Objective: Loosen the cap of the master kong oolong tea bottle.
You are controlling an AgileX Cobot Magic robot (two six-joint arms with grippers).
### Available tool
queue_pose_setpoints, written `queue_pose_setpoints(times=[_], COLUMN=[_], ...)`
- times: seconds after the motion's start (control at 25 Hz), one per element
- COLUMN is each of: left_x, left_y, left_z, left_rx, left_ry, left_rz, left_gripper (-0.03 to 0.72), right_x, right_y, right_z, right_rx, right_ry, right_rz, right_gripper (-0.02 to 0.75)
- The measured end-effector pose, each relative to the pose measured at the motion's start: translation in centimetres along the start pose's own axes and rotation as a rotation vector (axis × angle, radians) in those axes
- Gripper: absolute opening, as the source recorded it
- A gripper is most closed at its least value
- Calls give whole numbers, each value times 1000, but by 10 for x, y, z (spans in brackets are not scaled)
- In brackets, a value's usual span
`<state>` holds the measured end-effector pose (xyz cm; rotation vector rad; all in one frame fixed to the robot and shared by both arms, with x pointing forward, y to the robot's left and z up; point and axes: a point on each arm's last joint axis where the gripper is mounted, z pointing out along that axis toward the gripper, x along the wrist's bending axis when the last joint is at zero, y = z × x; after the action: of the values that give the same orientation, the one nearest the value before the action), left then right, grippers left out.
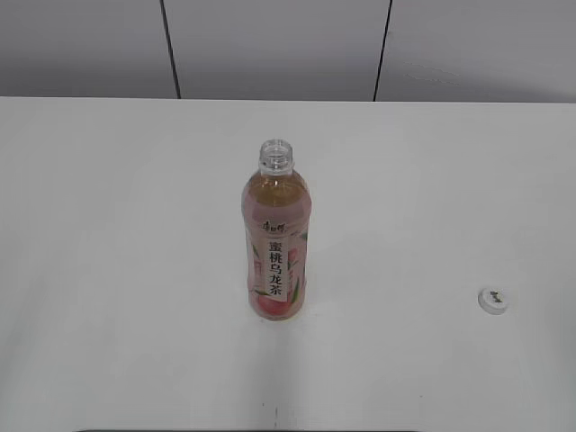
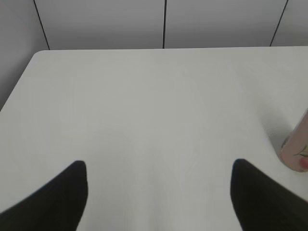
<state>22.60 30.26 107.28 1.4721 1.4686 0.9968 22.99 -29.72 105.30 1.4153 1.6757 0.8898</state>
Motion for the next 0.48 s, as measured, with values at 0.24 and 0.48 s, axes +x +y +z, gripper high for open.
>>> queue_pose_setpoints(times=[0.24,0.48], left_x=[0,0], left_y=[0,0], left_z=[0,0], left_rx=[0,0], left_ry=[-2,-3], left_rz=[-1,-2], left_gripper=[524,521], right_x=[0,0], right_y=[0,0], right_z=[0,0], right_rx=[0,0], right_ry=[0,0], right_rz=[1,1], right_gripper=[473,473])
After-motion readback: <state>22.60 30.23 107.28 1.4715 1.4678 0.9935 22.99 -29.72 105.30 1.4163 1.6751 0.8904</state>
